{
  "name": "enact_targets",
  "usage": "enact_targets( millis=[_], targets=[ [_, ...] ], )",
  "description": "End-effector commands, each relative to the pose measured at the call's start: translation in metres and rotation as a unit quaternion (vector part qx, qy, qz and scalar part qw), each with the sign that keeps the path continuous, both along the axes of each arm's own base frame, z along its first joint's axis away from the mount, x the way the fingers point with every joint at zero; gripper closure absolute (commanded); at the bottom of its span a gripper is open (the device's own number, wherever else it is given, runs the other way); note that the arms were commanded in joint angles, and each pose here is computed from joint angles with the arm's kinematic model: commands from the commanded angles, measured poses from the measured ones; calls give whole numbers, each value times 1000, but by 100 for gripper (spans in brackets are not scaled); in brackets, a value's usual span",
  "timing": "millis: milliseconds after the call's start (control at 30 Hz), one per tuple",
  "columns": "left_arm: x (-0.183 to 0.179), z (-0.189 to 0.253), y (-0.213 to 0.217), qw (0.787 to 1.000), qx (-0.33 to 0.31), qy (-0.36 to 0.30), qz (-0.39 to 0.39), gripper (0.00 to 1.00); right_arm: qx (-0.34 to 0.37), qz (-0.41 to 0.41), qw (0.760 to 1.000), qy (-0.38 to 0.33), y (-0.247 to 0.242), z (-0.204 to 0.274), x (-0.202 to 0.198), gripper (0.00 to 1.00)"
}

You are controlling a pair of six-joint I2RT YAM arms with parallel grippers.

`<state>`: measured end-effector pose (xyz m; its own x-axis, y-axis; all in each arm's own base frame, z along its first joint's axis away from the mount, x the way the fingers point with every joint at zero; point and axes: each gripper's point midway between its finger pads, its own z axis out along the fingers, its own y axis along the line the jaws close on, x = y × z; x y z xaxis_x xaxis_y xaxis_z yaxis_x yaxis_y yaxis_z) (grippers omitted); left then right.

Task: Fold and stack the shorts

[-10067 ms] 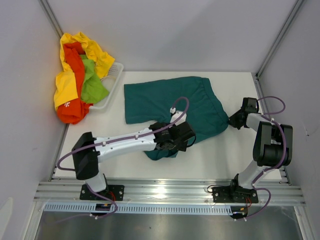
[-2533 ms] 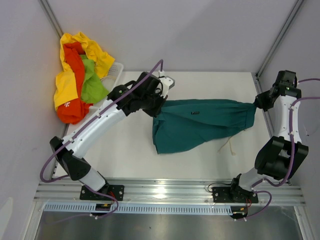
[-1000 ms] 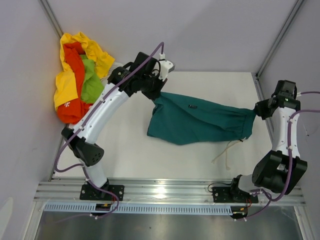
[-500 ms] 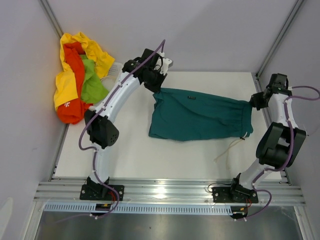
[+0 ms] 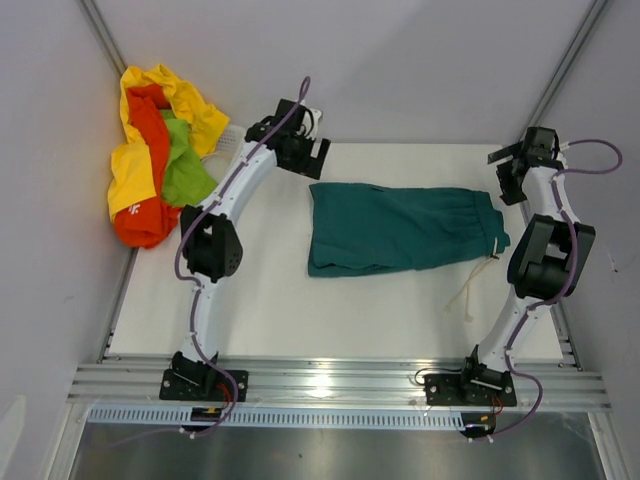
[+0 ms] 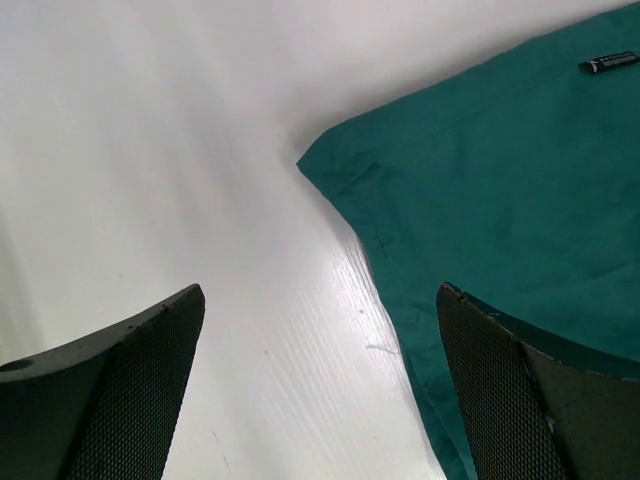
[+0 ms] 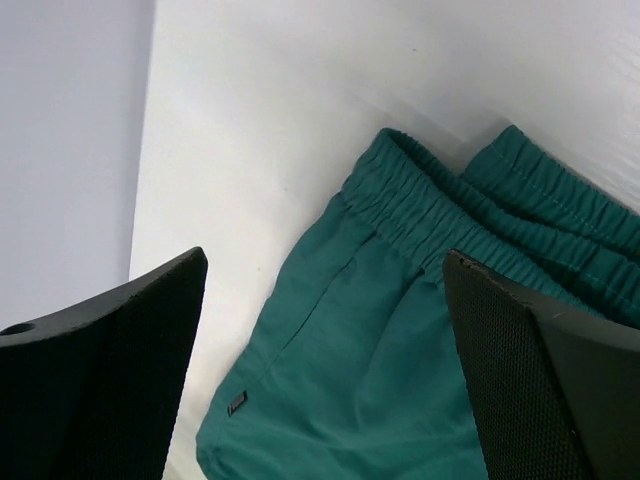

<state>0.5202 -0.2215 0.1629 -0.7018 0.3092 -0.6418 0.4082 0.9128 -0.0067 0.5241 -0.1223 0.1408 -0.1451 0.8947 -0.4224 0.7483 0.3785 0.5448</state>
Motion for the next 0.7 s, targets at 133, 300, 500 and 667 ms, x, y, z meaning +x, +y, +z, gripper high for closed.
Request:
enact_targets(
  millis=[133,300,500,667],
  targets=[
    [-44,102,0,993,-92,-76,14,1,-76,55,995,-41,9,61,-50,1],
    [-97,96,-14,993,-106,-55,13,1,-54,89,994,-27,29,20,-106,1],
    [-156,68,-57,987,-151,-40,-30,1,-25,98,994,-31,37,-14,-146,1],
    [-180,35,-94,987,-147,-2,-66,1,-2,103,992,-67,47,-19,-156,0]
  ],
)
